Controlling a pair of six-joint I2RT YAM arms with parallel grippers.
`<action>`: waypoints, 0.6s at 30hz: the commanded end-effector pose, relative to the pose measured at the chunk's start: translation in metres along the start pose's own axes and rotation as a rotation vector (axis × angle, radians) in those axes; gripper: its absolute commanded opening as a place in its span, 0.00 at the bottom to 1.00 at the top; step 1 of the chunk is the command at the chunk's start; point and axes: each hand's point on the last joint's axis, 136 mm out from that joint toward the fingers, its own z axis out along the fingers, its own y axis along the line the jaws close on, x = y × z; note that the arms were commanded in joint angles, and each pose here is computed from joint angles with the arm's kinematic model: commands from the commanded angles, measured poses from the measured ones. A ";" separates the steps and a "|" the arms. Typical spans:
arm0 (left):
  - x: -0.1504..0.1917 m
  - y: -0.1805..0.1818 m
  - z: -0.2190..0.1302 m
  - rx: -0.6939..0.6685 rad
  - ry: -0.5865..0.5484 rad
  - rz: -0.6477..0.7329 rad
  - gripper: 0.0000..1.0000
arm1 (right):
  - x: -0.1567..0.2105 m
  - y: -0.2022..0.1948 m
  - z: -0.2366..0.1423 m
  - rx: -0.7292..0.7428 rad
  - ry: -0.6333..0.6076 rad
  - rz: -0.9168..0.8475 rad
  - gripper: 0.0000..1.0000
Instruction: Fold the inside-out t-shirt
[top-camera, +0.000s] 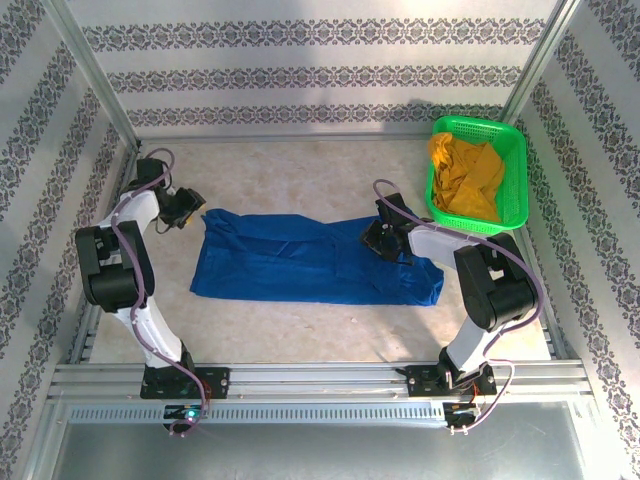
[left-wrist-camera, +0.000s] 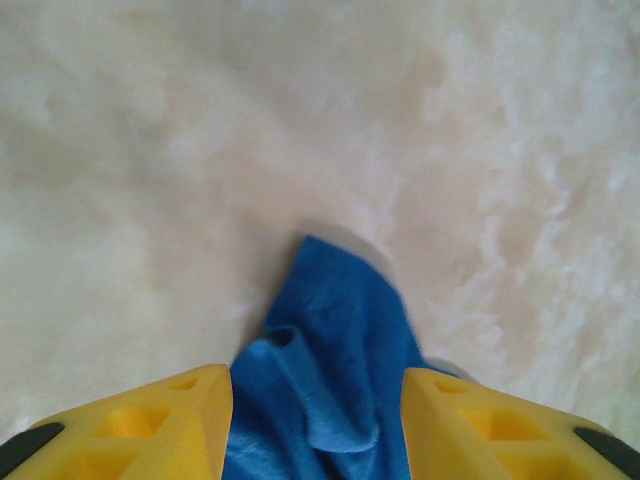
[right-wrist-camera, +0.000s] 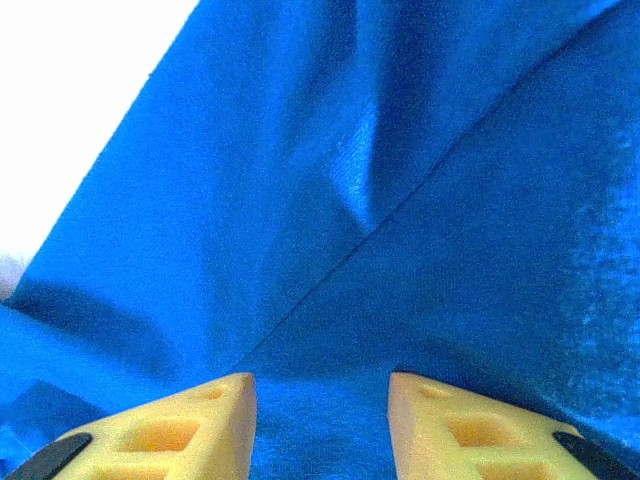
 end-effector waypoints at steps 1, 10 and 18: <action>-0.003 -0.012 -0.005 0.035 0.005 0.030 0.49 | -0.006 0.004 -0.004 -0.009 -0.016 -0.002 0.41; -0.001 -0.017 0.030 -0.015 0.122 0.120 0.49 | -0.006 0.006 -0.001 -0.011 -0.008 -0.004 0.41; 0.009 -0.008 0.053 -0.130 0.200 0.269 0.50 | -0.004 0.002 0.000 -0.007 -0.005 0.003 0.41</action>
